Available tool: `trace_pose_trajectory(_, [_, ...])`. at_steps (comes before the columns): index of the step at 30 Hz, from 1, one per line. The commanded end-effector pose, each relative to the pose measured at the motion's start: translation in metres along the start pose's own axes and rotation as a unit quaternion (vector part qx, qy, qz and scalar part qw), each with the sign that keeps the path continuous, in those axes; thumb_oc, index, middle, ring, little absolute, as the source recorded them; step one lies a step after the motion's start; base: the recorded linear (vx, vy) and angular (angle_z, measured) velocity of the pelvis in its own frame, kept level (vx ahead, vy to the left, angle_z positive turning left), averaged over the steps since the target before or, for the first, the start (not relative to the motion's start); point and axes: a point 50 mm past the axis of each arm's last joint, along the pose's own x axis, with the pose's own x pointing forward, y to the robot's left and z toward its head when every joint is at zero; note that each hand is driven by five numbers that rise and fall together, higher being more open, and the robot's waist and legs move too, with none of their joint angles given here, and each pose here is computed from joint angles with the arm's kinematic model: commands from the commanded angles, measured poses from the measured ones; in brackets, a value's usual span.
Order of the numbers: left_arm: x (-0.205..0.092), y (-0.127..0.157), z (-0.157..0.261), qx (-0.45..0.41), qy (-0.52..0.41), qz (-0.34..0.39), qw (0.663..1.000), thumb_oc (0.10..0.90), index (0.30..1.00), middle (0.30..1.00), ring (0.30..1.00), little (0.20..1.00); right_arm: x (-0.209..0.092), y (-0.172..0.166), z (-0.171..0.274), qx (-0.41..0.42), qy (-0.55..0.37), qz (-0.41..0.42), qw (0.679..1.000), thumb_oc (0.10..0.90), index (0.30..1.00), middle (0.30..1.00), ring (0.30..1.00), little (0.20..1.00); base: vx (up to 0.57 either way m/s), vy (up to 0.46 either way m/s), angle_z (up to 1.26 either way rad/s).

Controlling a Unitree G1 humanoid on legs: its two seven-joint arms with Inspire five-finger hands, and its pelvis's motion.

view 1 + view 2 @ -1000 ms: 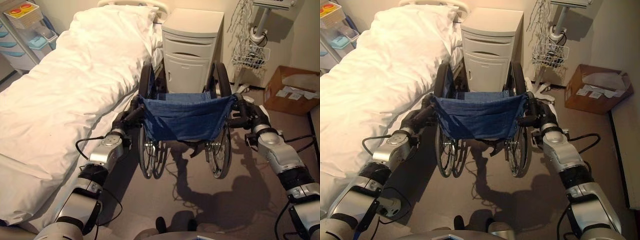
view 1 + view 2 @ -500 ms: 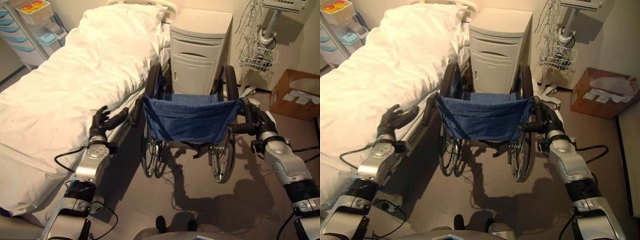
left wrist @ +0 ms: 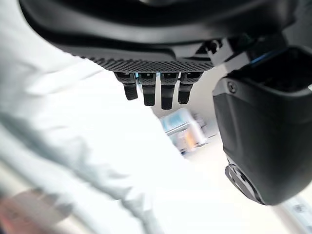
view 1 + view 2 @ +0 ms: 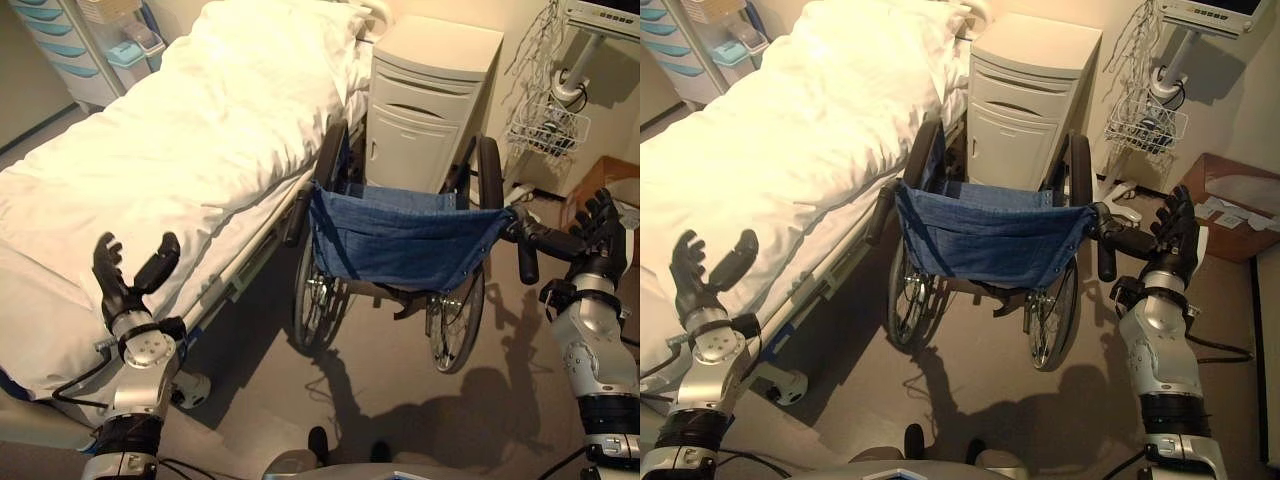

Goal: Push the wheelchair next to the bed

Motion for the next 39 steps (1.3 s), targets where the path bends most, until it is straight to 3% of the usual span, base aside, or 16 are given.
trace_pose_trajectory(1, [0.004,0.003,0.008,0.000,-0.058,-0.012,0.998,0.800,0.900,0.900,0.900,0.900,0.002,-0.024,0.048,0.118,-0.128,-0.063,0.983,0.800,0.900,0.900,0.900,0.900,-0.01,0.001,-0.03])
trace_pose_trajectory(6, [-0.020,-0.014,-0.037,-0.055,0.030,-0.098,0.993,0.800,0.900,0.900,0.900,0.900,-0.004,-0.048,0.032,0.202,-0.113,-0.146,0.962,0.800,0.900,0.900,0.900,0.900,0.00,0.001,-0.01])
trace_pose_trajectory(11, [-0.046,-0.035,-0.076,-0.072,0.112,-0.159,0.978,0.800,0.900,0.900,0.900,0.900,-0.016,-0.071,-0.008,0.286,-0.073,-0.271,0.916,0.800,0.900,0.900,0.900,0.900,-0.01,0.010,-0.07])
trace_pose_trajectory(15, [-0.065,-0.046,-0.103,-0.018,0.162,-0.219,0.962,0.800,0.900,0.900,0.900,0.900,-0.048,-0.088,-0.087,0.367,0.049,-0.385,0.846,0.800,0.900,0.900,0.900,0.900,0.00,0.002,-0.10])
trace_pose_trajectory(18, [-0.077,-0.051,-0.114,0.016,0.175,-0.256,0.951,0.800,0.900,0.900,0.900,0.900,-0.075,-0.086,-0.130,0.379,0.126,-0.412,0.819,0.800,0.900,0.900,0.900,0.900,-0.01,-0.011,-0.06])
trace_pose_trajectory(20, [-0.088,-0.055,-0.124,0.043,0.190,-0.287,0.938,0.800,0.900,0.900,0.900,0.900,-0.101,-0.086,-0.162,0.330,0.206,-0.412,0.824,0.800,0.900,0.900,0.900,0.900,-0.02,-0.010,-0.12])
trace_pose_trajectory(23, [-0.103,-0.058,-0.136,0.061,0.211,-0.310,0.925,0.800,0.900,0.900,0.900,0.900,-0.123,-0.084,-0.185,0.231,0.284,-0.373,0.853,0.800,0.900,0.900,0.900,0.900,-0.02,0.001,-0.03])
trace_pose_trajectory(25, [-0.120,-0.059,-0.150,0.056,0.256,-0.323,0.909,0.800,0.900,0.900,0.900,0.900,-0.139,-0.078,-0.201,0.048,0.356,-0.243,0.901,0.800,0.900,0.900,0.900,0.900,-0.04,0.007,-0.06])
trace_pose_trajectory(27, [-0.127,-0.057,-0.157,0.048,0.276,-0.327,0.903,0.800,0.900,0.900,0.900,0.900,-0.146,-0.075,-0.207,-0.024,0.381,-0.173,0.908,0.800,0.900,0.900,0.900,0.900,-0.05,-0.005,-0.03])
trace_pose_trajectory(28, [-0.135,-0.055,-0.163,0.034,0.297,-0.333,0.894,0.800,0.900,0.900,0.900,0.900,-0.160,-0.073,-0.215,-0.103,0.413,-0.077,0.901,0.800,0.900,0.900,0.900,0.900,-0.05,-0.012,-0.03])
trace_pose_trajectory(30, [-0.139,-0.053,-0.167,0.019,0.311,-0.338,0.888,0.800,0.900,0.900,0.900,0.900,-0.168,-0.074,-0.218,-0.149,0.425,-0.021,0.893,0.800,0.900,0.900,0.900,0.900,-0.04,-0.034,-0.01])
trace_pose_trajectory(31, [-0.144,-0.053,-0.170,0.004,0.325,-0.354,0.877,0.800,0.900,0.900,0.900,0.900,-0.177,-0.071,-0.222,-0.208,0.434,0.071,0.874,0.800,0.900,0.900,0.900,0.900,-0.04,-0.044,0.01])
trace_pose_trajectory(32, [-0.145,-0.052,-0.170,0.004,0.327,-0.355,0.876,0.800,0.900,0.900,0.900,0.900,-0.178,-0.071,-0.223,-0.212,0.435,0.079,0.871,0.800,0.900,0.900,0.900,0.900,-0.04,-0.050,0.00])
trace_pose_trajectory(34, [-0.159,-0.051,-0.180,0.033,0.355,-0.390,0.849,0.800,0.900,0.900,0.900,0.900,-0.184,-0.058,-0.225,-0.255,0.427,0.173,0.850,0.800,0.900,0.900,0.900,0.900,-0.04,-0.046,0.02])
trace_pose_trajectory(39, [-0.174,-0.052,-0.188,0.073,0.375,-0.423,0.822,0.800,0.900,0.900,0.900,0.900,-0.197,-0.048,-0.232,-0.251,0.463,0.242,0.815,0.800,0.900,0.900,0.900,0.900,-0.01,-0.015,0.02])
